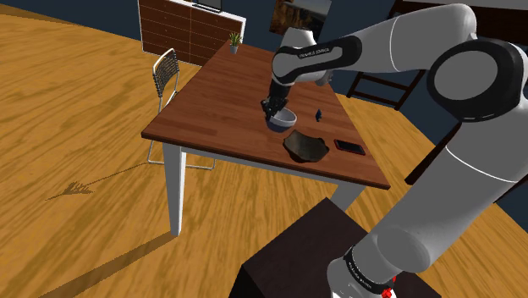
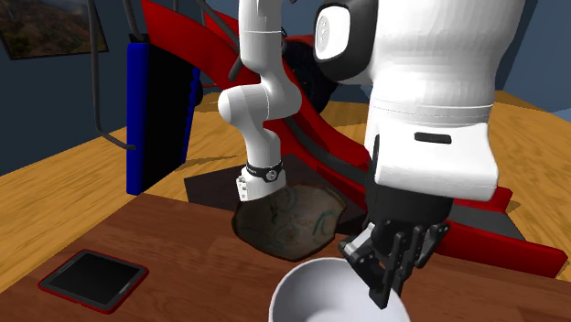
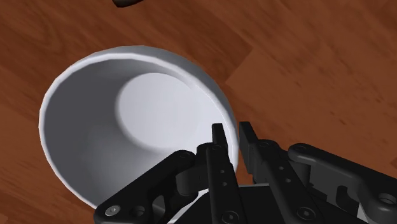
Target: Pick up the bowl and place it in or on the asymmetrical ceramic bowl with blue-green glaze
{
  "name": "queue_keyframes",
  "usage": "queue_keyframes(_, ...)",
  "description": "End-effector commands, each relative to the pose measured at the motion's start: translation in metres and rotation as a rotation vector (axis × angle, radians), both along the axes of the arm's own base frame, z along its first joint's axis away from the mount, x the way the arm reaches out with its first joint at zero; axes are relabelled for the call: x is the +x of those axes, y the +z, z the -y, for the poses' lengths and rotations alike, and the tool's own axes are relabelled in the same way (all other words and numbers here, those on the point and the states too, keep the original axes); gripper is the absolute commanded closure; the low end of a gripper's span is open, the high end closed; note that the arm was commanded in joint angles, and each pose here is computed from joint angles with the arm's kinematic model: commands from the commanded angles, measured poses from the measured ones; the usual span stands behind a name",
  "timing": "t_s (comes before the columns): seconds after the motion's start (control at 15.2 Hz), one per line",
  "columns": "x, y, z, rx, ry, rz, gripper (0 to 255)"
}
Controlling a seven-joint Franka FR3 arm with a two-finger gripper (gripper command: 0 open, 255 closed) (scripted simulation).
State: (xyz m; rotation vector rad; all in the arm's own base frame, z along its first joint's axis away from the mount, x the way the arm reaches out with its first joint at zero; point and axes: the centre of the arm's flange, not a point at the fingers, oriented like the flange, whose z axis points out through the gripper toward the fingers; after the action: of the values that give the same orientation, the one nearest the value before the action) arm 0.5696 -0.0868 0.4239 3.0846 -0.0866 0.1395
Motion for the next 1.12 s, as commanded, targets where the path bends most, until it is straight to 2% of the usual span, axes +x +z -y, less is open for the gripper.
queue_keyframes(0.0, 0.0, 0.011, -0.001, 0.0, 0.0, 0.0, 255)
queue_keyframes(1.06, 0.0, 0.096, -0.001, 0.0, 0.0, 0.0, 255)
